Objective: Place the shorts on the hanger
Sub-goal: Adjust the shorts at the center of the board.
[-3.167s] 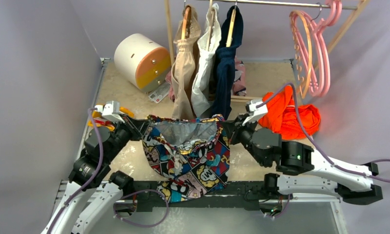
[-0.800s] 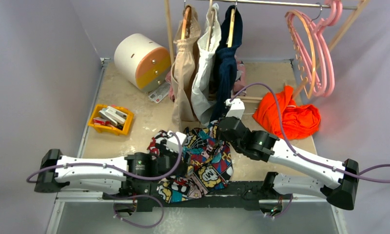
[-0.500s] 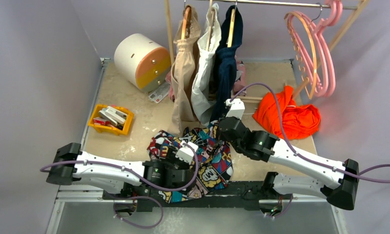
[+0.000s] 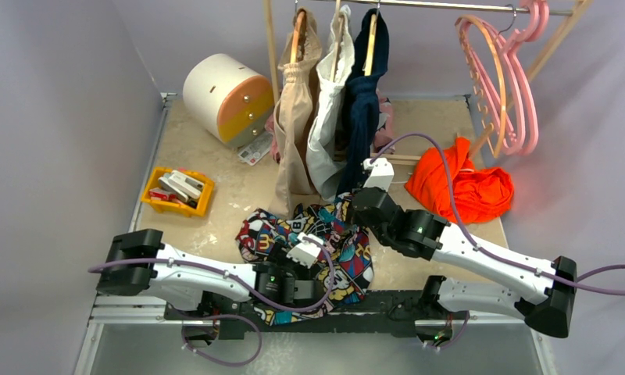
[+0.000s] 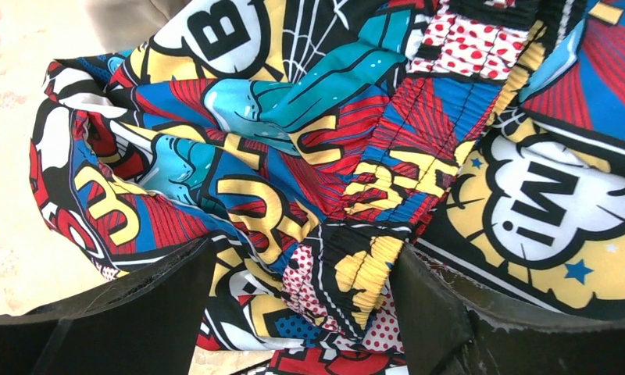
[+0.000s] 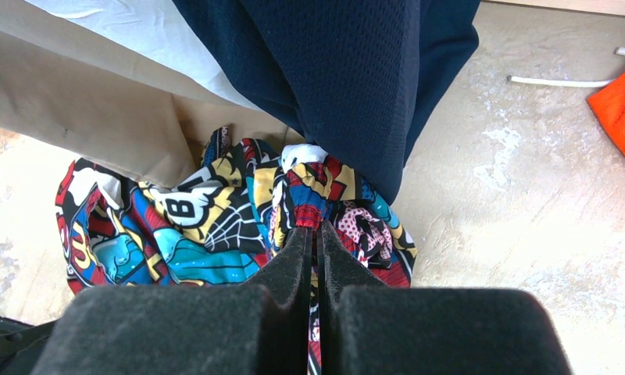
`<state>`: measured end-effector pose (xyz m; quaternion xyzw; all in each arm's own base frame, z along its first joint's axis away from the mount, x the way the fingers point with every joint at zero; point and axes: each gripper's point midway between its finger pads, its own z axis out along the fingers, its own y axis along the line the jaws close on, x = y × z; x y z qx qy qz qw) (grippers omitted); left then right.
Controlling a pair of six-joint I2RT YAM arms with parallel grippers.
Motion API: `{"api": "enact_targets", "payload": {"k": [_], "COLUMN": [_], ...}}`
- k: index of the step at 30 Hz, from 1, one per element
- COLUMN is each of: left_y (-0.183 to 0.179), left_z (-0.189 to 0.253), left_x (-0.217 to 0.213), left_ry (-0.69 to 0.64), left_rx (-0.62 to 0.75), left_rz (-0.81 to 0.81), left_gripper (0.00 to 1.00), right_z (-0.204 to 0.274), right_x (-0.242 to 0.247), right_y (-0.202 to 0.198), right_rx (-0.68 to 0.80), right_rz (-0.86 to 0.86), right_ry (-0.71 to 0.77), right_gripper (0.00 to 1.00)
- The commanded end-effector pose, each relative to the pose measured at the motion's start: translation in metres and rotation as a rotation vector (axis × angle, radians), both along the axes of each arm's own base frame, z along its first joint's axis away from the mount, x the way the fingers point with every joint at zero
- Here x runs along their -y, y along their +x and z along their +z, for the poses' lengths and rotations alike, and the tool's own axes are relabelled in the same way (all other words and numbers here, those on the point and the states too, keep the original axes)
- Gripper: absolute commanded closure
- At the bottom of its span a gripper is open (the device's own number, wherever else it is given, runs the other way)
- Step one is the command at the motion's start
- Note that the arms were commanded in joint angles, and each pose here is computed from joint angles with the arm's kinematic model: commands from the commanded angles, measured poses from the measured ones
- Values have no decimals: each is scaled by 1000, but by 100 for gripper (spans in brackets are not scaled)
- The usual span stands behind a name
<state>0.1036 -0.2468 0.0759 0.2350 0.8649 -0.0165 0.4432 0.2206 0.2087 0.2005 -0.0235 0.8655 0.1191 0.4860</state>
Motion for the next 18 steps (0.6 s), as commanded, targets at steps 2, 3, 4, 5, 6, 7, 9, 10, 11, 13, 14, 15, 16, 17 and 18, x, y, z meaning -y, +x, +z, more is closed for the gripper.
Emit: {"api": "enact_targets", "payload": {"k": [2,3,4,5,6,7,9,10,11,13,14,15,16,17,18], "left_y": [3,2,2,1,1,1,-1,-1,-2,-2,-2,-1,1,3,5], "left_z": [15,17,20,22,22,21,16,12,10,6,4,4,5,7,11], "left_x": [11,11,12,12,12,10,7,6,5,4,3,2,0,-1,-3], "left_ry": [-47,-55,-62,-71,-74,-68,-46,-33,-26,-18,-14,-15,-17,-18,-24], "left_rx": [29,25,22,17,15,12,6,3,-2,-5,-4,2,9,22,38], "left_rz": [27,24,20,18,18,15,11,12,11,16,20,25,33,43,53], "left_gripper": [21,21,21,21,21,22,25,27,29,34,37,42,46,52,58], "right_z": [7,7,6,6,6,5,6,6,7,9,10,12,13,15,17], "right_x": [5,5,5,5,5,5,4,4,4,3,3,2,2,2,1], "right_y": [1,0,0,0,0,0,1,1,1,1,1,1,1,1,1], "right_rx": [12,12,11,12,11,11,12,13,14,17,19,22,23,27,28], "right_rz": [-16,-16,-16,-16,-15,-16,-14,-13,-13,-9,-8,-5,-2,2,10], "right_ry": [22,21,21,21,21,20,22,23,22,23,26,26,28,30,31], "right_gripper": [100,100,100,100,100,100,100,100,100,100,100,100,100,100,100]}}
